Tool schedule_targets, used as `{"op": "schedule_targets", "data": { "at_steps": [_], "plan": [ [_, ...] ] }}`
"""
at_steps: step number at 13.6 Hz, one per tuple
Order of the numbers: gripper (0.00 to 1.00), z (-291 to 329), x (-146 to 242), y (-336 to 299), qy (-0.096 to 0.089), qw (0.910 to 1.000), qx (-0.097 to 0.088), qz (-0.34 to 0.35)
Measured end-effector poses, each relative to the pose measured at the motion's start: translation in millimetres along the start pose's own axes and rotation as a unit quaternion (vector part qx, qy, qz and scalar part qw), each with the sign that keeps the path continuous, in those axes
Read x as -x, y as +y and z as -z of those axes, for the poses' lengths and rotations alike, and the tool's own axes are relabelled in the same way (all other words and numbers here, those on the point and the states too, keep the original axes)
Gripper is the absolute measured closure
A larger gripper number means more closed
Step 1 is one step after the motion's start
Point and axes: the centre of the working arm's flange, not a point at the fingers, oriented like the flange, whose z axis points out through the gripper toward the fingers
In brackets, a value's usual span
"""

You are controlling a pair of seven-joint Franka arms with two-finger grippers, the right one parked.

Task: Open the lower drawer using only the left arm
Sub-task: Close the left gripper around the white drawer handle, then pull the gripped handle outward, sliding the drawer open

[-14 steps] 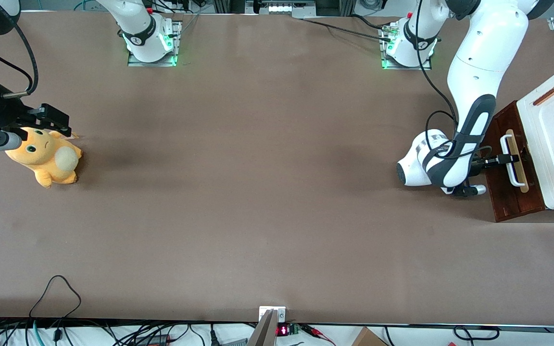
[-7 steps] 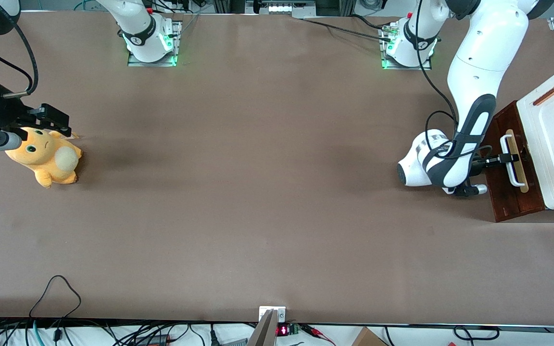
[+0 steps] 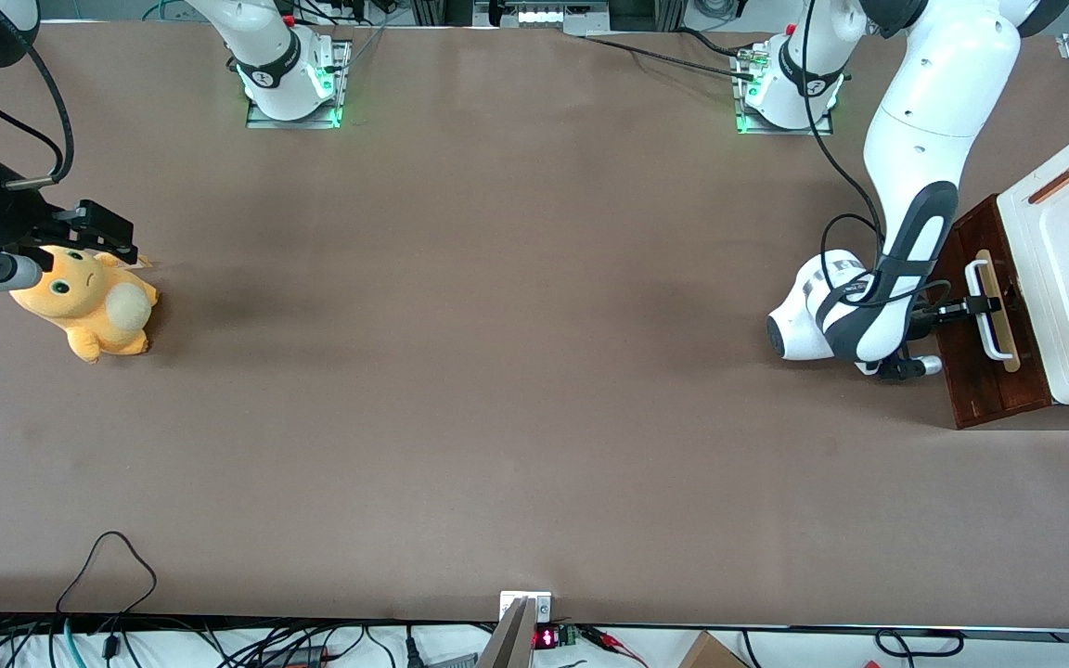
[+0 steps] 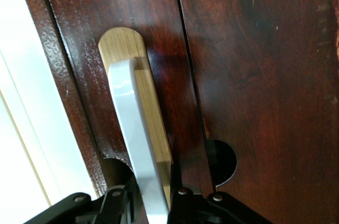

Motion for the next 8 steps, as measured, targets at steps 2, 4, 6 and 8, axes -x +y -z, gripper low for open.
{"op": "schedule_targets", "data": {
  "at_steps": [2, 4, 6, 8],
  "plan": [
    [0.77, 0.0, 0.0, -0.2, 0.000, 1.0000, 0.000, 0.000],
    [0.77, 0.0, -0.1, -0.5, 0.000, 1.0000, 0.000, 0.001],
    [0.78, 0.0, -0.1, -0.6, 0.000, 1.0000, 0.000, 0.001],
    [0.78, 0.0, -0.1, -0.7, 0.000, 1.0000, 0.000, 0.002]
  ]
}}
